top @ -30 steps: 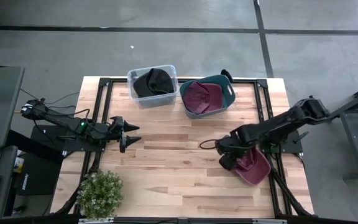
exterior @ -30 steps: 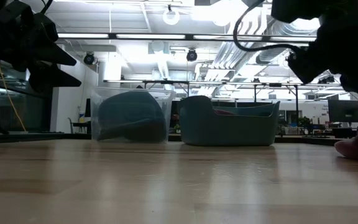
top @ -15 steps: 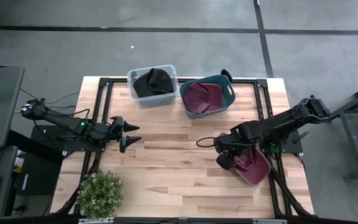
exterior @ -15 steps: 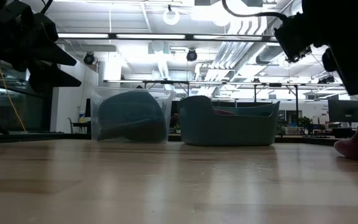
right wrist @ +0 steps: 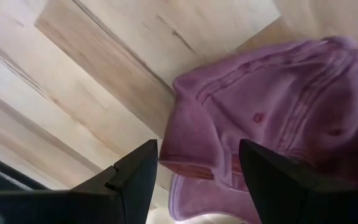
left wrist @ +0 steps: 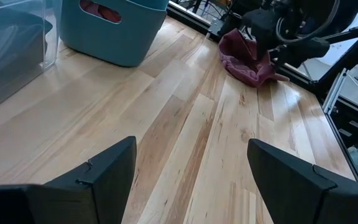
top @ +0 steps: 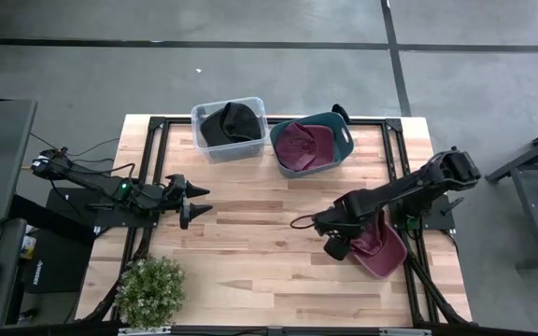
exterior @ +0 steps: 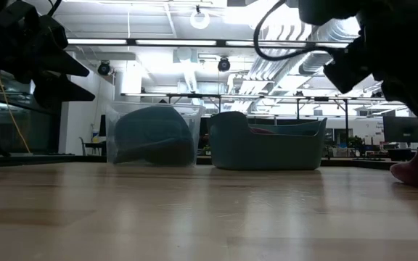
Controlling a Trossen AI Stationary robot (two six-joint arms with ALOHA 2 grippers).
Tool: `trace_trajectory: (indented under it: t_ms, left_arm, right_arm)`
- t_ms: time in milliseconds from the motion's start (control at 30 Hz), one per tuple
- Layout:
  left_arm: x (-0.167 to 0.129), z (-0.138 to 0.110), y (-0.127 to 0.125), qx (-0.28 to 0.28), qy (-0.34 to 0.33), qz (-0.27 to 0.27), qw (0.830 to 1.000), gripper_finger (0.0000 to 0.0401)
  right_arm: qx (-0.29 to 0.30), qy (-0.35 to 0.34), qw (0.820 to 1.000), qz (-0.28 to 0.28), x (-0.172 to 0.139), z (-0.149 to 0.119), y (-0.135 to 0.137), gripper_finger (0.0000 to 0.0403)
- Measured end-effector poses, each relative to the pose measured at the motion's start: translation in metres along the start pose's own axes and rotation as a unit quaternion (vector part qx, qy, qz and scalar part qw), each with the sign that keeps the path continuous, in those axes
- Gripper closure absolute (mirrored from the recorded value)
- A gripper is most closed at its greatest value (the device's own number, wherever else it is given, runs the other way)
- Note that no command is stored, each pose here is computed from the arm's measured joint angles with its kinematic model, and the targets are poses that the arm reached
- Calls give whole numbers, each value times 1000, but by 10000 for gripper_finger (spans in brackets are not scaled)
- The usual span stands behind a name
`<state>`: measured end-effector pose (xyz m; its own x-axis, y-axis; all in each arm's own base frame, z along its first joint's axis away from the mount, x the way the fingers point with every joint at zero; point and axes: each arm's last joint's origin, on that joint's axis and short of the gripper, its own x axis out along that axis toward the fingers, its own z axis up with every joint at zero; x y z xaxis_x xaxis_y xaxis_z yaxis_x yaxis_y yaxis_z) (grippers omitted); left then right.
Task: Pick & Place hat
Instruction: Put the red cap into the blue bin
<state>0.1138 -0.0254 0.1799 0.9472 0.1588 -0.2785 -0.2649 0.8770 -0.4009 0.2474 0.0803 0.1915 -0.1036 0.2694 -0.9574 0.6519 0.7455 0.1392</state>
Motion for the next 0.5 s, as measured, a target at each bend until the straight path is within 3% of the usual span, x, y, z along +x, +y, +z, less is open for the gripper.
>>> trace_trajectory:
  t_ms: [500]
  left_arm:
    - [0,0,0,0,0,0,1000,110]
  right_arm:
    - [-6,33,999,-14,22,7,8,183]
